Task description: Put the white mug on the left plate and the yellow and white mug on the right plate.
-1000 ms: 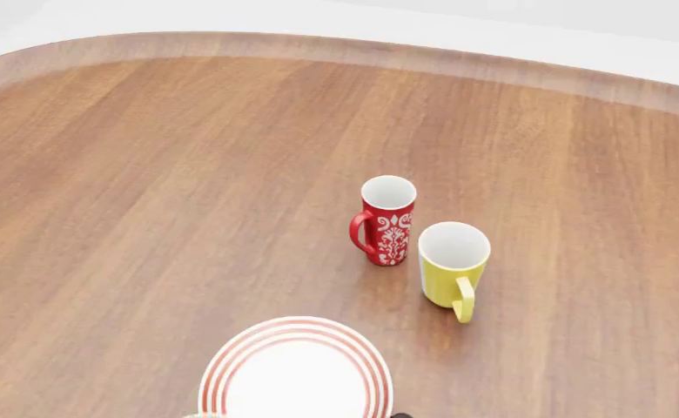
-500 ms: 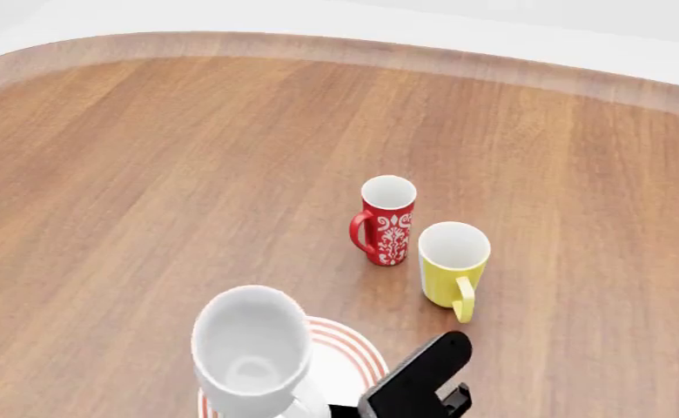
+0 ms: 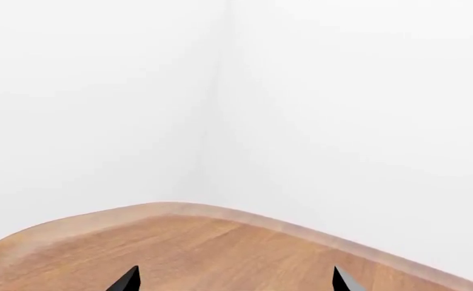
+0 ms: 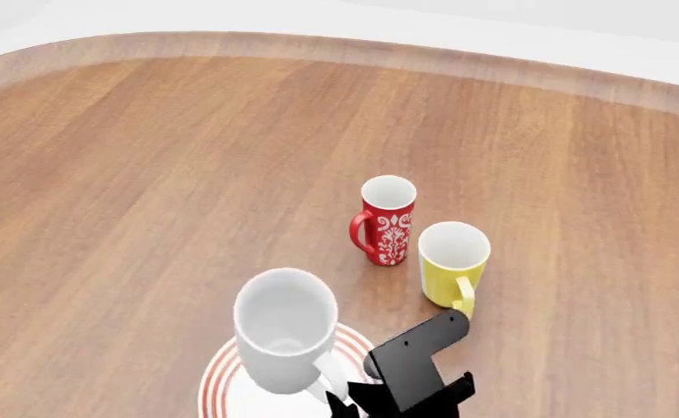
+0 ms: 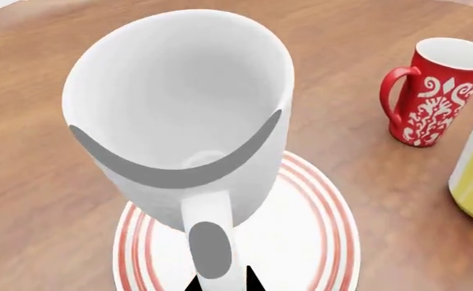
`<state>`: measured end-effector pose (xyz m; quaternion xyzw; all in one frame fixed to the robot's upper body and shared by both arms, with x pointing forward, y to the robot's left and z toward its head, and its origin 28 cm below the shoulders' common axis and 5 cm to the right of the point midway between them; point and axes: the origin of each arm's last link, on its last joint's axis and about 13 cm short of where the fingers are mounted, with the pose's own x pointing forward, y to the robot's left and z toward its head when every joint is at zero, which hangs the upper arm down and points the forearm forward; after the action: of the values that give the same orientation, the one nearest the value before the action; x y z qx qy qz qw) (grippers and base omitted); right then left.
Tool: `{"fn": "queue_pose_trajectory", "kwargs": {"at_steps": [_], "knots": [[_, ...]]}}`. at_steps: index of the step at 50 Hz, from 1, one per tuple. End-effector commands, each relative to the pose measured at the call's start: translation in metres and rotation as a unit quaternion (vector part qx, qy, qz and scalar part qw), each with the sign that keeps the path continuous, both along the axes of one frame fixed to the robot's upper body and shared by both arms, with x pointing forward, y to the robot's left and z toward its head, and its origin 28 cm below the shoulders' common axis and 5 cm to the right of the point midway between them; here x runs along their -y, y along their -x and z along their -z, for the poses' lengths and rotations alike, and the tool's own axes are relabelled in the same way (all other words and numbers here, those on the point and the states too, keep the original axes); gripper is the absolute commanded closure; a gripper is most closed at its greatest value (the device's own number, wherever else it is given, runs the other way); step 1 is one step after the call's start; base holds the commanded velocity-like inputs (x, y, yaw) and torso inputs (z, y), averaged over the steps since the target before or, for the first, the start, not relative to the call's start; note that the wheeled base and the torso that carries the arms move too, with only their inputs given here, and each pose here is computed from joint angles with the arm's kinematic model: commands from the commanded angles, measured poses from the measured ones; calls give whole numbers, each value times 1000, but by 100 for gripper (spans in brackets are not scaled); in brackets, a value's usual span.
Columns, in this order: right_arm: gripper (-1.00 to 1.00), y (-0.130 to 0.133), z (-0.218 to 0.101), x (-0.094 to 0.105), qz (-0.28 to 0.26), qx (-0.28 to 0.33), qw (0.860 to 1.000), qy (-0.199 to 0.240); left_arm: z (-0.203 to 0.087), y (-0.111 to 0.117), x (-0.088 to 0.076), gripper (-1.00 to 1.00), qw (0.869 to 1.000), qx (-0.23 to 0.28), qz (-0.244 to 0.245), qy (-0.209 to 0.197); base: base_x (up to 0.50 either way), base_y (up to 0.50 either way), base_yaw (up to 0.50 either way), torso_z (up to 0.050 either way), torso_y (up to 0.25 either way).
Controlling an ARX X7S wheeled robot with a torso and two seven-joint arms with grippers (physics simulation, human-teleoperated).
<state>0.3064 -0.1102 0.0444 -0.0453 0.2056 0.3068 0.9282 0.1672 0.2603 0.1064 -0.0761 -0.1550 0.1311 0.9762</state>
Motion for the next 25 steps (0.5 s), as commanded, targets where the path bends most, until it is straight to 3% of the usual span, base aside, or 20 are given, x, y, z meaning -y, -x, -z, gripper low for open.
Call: {"fn": "queue_pose_trajectory", "kwargs": {"at_steps": [1,25], "knots": [[100,-9,6,-8,7,-19,1000,12,0,2,-1,-100,1000,2,-2,2,0,0,0,0,0],[100,-21,10,-8,23,-64,997,21,-6,7,-1,-100,1000,13,-2,7,0,0,0,0,0]]}}
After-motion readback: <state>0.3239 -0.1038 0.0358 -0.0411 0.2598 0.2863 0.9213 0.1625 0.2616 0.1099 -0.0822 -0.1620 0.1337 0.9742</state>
